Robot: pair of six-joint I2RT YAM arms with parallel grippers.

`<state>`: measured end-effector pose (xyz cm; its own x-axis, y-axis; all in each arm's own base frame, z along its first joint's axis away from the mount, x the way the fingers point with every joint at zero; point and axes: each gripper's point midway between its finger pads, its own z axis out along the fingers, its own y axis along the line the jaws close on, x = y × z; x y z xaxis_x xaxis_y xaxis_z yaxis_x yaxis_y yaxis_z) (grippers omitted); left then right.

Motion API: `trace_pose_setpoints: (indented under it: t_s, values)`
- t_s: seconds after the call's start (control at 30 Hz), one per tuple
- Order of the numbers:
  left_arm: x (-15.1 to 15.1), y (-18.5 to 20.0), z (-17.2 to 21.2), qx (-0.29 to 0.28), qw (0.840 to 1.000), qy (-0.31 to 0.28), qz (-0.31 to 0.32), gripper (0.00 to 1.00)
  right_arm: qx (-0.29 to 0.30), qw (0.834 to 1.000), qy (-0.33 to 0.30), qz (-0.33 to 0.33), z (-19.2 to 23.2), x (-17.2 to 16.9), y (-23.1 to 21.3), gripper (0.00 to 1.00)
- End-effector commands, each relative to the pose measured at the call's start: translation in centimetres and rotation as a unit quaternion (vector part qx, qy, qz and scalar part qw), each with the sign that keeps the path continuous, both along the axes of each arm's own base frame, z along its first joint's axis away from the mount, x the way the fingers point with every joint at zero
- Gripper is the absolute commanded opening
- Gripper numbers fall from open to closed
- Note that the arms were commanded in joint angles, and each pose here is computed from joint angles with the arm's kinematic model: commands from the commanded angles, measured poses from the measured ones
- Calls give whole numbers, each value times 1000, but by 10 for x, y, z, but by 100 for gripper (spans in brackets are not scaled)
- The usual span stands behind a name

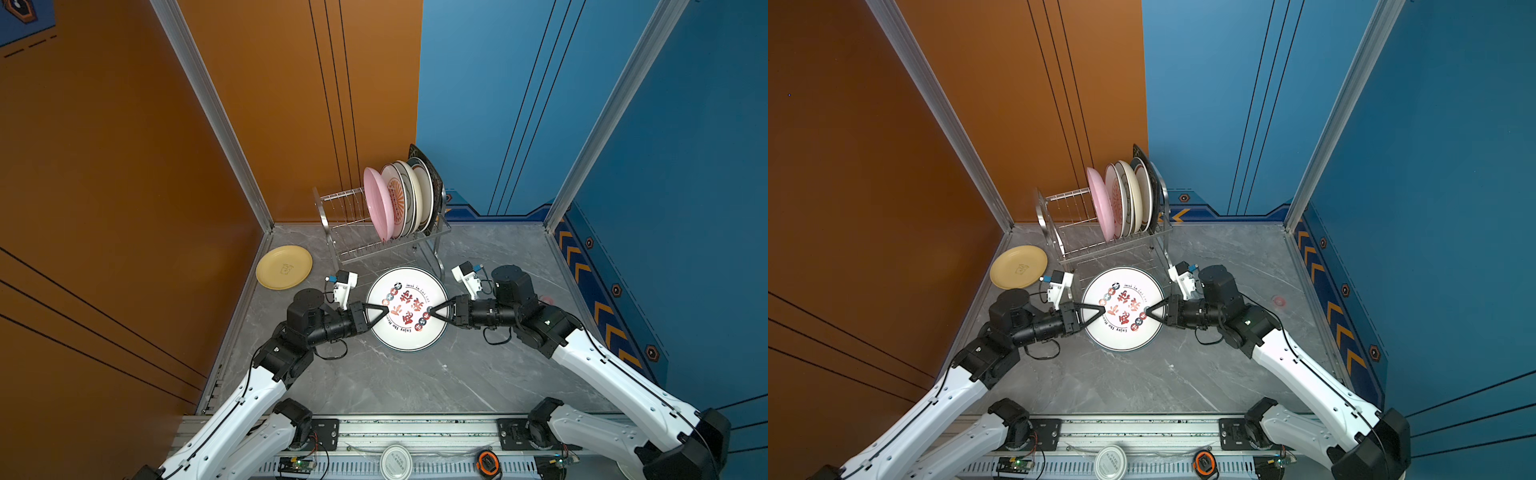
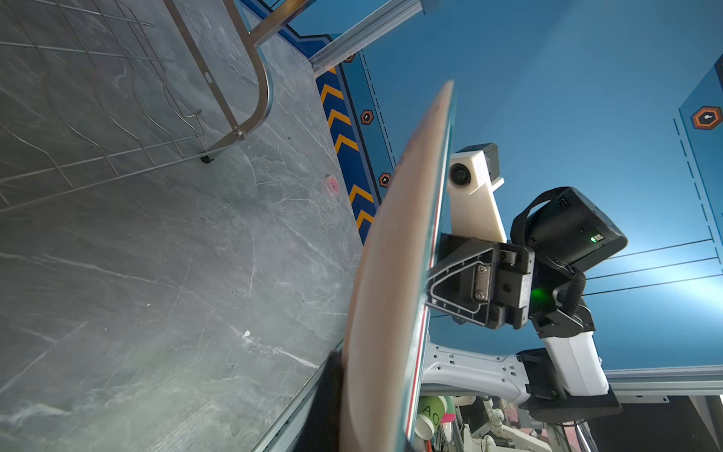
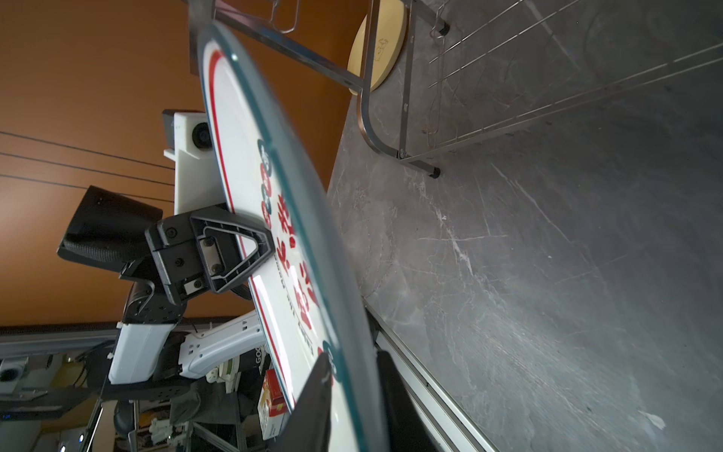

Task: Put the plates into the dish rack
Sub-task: 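Grip the white plate's rim with the left gripper while the right gripper holds it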

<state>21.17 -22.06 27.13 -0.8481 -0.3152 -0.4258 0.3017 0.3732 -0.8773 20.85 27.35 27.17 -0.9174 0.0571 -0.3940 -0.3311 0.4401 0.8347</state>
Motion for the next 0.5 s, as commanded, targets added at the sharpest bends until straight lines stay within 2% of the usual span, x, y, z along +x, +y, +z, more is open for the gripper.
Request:
trace_pose_setpoints:
  t_s: [0.0,0.1,0.23,0.3,0.37,0.43,0.47]
  values:
    - [-8,-6,14,-30,999,-17,-31,0,54,996,-50,46,33,-3,15,34]
    - [-10,-4,15,-31,999,-16,-32,0,62,995,-55,49,37,1,20,37]
    - [-12,1,11,-23,999,-10,-25,0,71,995,-58,50,42,5,23,35]
    - [-12,5,9,-19,1000,-8,-20,0,73,994,-59,51,43,6,24,25]
    - [-12,9,6,-14,1000,-4,-14,0,73,994,-58,50,44,8,26,10]
    - [-12,13,4,-6,1000,-1,-7,0,72,995,-58,49,46,9,26,2]
    - [-11,16,3,-2,1000,0,-2,4,71,995,-59,47,47,10,27,0]
